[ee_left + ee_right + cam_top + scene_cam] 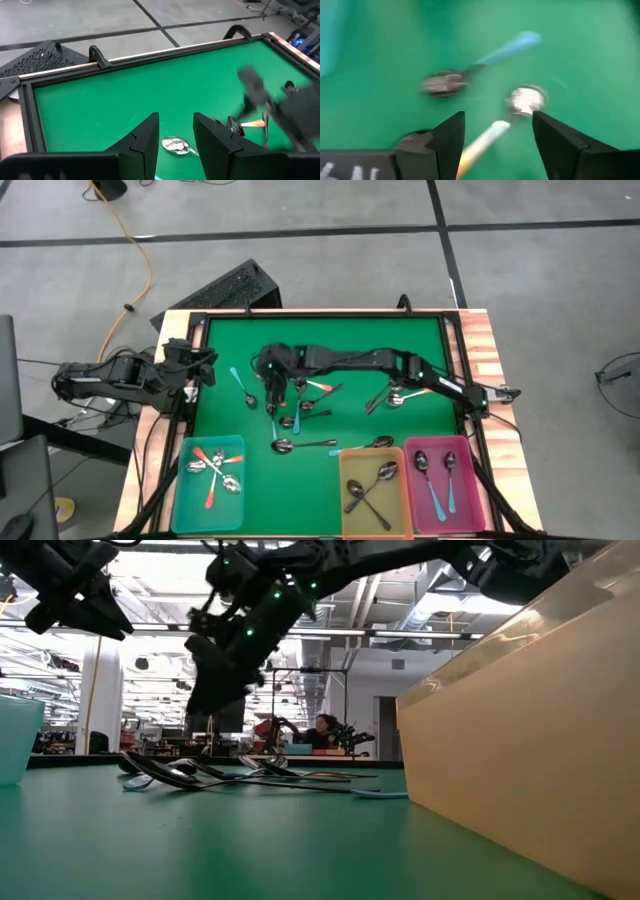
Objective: Sort silverware by color (type)
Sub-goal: Put the blue spoon into the pink bin
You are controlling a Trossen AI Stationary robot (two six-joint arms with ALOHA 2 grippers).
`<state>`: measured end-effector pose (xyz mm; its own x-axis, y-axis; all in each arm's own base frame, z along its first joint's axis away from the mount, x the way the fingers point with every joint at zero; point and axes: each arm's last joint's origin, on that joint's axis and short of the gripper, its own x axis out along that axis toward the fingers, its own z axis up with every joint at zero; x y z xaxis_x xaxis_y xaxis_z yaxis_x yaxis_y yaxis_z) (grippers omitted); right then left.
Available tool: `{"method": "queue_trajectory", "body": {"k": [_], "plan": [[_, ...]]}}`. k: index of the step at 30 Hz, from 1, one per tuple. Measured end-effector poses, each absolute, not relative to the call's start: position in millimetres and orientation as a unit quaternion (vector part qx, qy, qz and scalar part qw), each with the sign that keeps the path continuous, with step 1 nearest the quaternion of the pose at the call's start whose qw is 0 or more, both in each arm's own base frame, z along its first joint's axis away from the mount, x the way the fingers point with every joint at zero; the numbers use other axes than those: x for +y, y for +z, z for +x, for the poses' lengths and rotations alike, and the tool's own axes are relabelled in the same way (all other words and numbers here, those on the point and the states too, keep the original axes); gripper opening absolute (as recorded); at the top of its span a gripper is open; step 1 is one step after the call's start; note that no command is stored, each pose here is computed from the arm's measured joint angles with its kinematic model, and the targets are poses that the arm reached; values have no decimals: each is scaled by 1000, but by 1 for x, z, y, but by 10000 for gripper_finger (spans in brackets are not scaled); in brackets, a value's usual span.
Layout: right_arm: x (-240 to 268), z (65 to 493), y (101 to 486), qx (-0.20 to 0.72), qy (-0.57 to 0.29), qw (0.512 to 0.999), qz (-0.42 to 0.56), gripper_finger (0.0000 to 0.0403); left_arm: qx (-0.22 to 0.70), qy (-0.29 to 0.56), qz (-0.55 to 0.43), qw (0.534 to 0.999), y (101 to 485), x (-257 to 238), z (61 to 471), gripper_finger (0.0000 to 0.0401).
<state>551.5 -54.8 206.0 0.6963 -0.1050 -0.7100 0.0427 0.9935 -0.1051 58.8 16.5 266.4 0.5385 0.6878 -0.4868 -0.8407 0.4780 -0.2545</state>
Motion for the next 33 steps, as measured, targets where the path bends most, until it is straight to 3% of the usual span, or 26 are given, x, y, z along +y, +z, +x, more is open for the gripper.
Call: {"method": "queue_trajectory", "body": {"k": [8, 14, 23, 27, 33], "plan": [[-13, 574, 165, 347, 54, 920, -174, 240, 167, 446, -242, 845, 266, 16, 59, 105], [-1, 579, 164, 324, 30, 911, -252, 240, 168, 445, -243, 845, 266, 16, 59, 105], [-9, 586, 147, 296, 53, 925, -234, 239, 165, 446, -246, 844, 266, 16, 59, 105], [-11, 587, 125, 316, 68, 920, -220, 239, 165, 446, -246, 844, 266, 16, 59, 105], [-21, 585, 125, 328, 51, 924, -191, 234, 163, 449, -245, 844, 266, 16, 59, 105]]}}
